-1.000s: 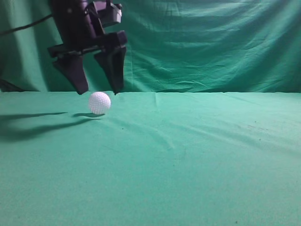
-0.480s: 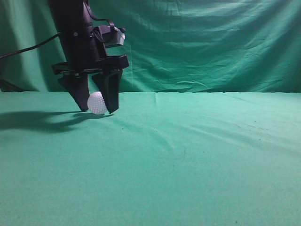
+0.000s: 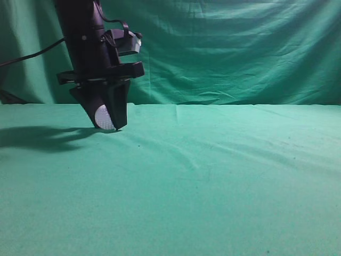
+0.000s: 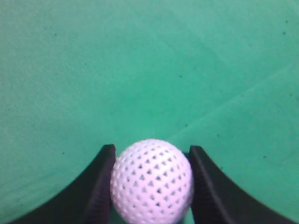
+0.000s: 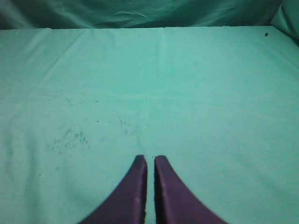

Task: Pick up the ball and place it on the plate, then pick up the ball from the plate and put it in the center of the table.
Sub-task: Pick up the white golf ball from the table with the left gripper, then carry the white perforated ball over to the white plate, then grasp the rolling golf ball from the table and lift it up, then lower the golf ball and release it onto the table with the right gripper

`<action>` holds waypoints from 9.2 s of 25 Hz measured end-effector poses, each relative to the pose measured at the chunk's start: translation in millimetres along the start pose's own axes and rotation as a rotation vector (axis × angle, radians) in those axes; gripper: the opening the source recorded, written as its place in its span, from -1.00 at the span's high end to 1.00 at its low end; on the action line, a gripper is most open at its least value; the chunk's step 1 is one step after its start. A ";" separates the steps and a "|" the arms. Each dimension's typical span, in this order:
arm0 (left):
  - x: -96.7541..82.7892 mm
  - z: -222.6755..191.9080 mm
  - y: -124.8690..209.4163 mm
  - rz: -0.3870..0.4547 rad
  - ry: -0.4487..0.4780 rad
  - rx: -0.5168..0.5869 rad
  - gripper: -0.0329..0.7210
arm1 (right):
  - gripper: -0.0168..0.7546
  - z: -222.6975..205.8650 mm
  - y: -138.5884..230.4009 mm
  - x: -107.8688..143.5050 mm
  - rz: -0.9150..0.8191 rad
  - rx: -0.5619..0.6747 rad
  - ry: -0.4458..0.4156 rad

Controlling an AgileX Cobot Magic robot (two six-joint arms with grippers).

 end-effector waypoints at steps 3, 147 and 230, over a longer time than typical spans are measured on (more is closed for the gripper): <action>-1.3 2.5 0.4 0.003 0.009 0.020 0.09 | 0.83 0.0 0.0 0.0 0.000 0.000 0.000; -16.1 225.9 294.0 0.138 -0.222 -0.911 0.91 | 0.83 17.7 -105.0 3.7 -0.092 -0.096 -0.099; -14.5 229.6 292.2 0.139 -0.239 -0.952 0.91 | 0.17 -284.0 -139.1 279.2 0.548 0.733 -0.647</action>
Point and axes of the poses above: a point on each arm's last joint axis where the gripper is mounted, z pointing back along that axis away from the gripper, x along the wrist's bending axis when the last joint is at zero, y = z × x, the point moved 3 cm from there along -z, pointing out along that axis toward the gripper, and after that the axes turned 4 degrees about z, right-handed, at the moved point
